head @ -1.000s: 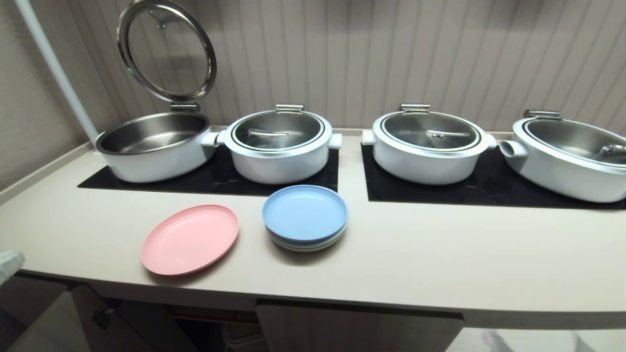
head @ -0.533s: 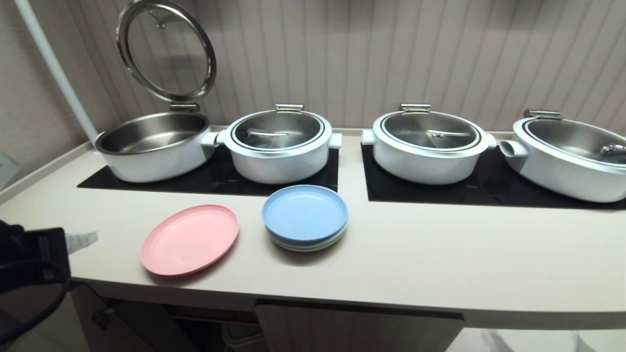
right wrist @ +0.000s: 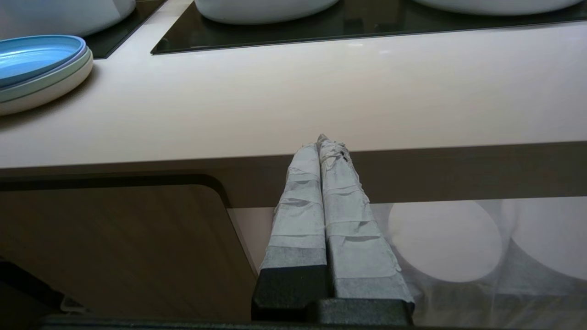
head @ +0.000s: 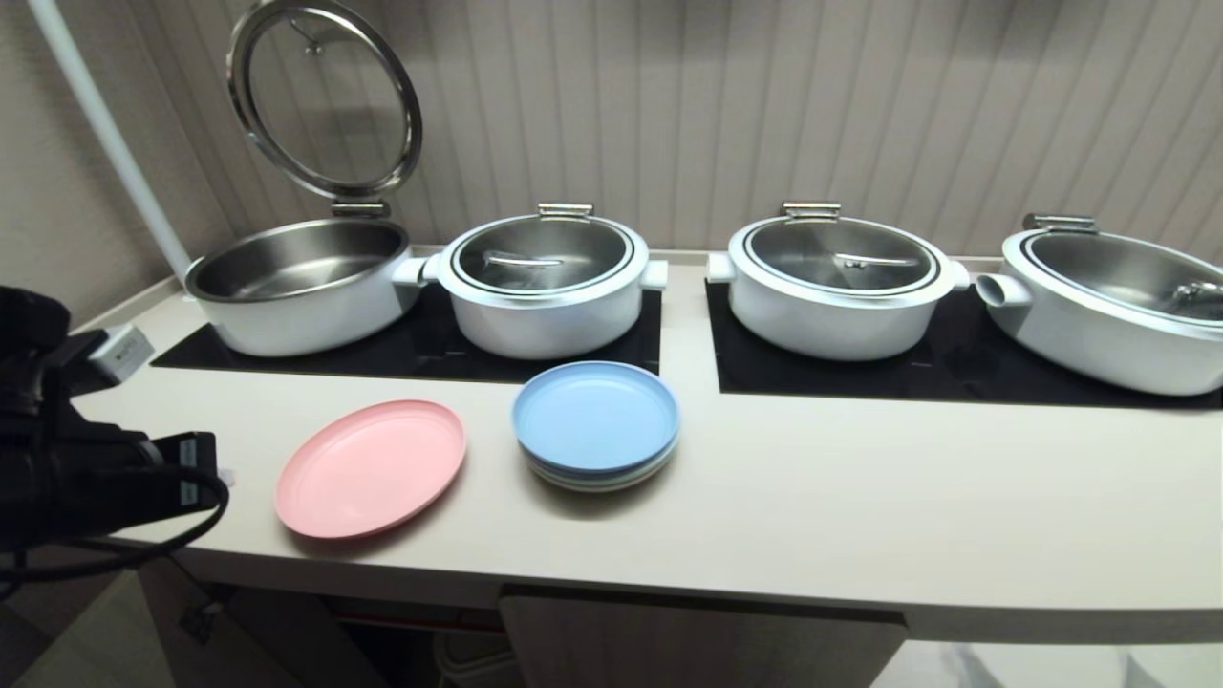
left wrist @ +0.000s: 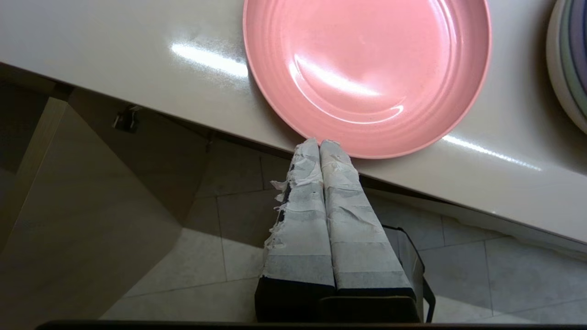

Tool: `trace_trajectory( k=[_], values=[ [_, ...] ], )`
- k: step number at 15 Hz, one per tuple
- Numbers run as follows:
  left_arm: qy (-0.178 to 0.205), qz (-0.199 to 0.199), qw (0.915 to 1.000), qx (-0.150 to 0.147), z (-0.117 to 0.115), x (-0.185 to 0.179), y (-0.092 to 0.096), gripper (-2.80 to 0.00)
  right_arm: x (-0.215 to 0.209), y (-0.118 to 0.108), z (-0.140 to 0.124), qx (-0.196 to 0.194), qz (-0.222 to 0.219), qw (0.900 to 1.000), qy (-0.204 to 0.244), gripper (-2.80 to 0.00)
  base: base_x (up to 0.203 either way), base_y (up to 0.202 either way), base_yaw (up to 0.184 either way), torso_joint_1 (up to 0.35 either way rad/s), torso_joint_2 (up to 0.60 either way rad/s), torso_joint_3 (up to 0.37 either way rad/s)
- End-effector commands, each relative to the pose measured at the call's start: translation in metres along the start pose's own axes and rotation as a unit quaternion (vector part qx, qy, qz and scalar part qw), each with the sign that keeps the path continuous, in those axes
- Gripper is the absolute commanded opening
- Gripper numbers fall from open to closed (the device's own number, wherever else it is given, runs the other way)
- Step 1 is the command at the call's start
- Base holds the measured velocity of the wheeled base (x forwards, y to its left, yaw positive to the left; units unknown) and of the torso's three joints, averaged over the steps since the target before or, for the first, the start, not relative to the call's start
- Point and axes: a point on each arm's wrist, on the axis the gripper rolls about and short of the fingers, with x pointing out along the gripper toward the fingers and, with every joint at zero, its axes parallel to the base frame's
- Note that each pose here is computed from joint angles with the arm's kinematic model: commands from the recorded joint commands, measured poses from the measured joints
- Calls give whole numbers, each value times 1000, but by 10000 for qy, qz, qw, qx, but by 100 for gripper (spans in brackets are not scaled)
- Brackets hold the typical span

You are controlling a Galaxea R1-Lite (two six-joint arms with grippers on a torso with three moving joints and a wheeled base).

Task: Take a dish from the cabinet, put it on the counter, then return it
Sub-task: Pick up the plate from the table

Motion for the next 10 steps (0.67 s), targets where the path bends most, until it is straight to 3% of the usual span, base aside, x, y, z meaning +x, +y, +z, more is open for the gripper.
trace_trajectory(
  k=[1, 2, 3, 10],
  values=[
    [292, 85, 9995, -53, 1, 18, 2, -280, 0, 0, 0, 4, -1, 10000, -4, -280, 0, 0, 0, 0, 0, 0],
    [336, 85, 9994, -64, 3, 22, 2, -280, 0, 0, 0, 4, -1, 10000, -4, -280, 0, 0, 0, 0, 0, 0],
    [389, 77, 9992, -64, 3, 26, 2, 0, 0, 0, 0, 4, -1, 10000, -3, -280, 0, 0, 0, 0, 0, 0],
    [765, 105, 9969, -135, 8, 55, 2, 0, 0, 0, 0, 4, -1, 10000, 0, -280, 0, 0, 0, 0, 0, 0]
  ],
)
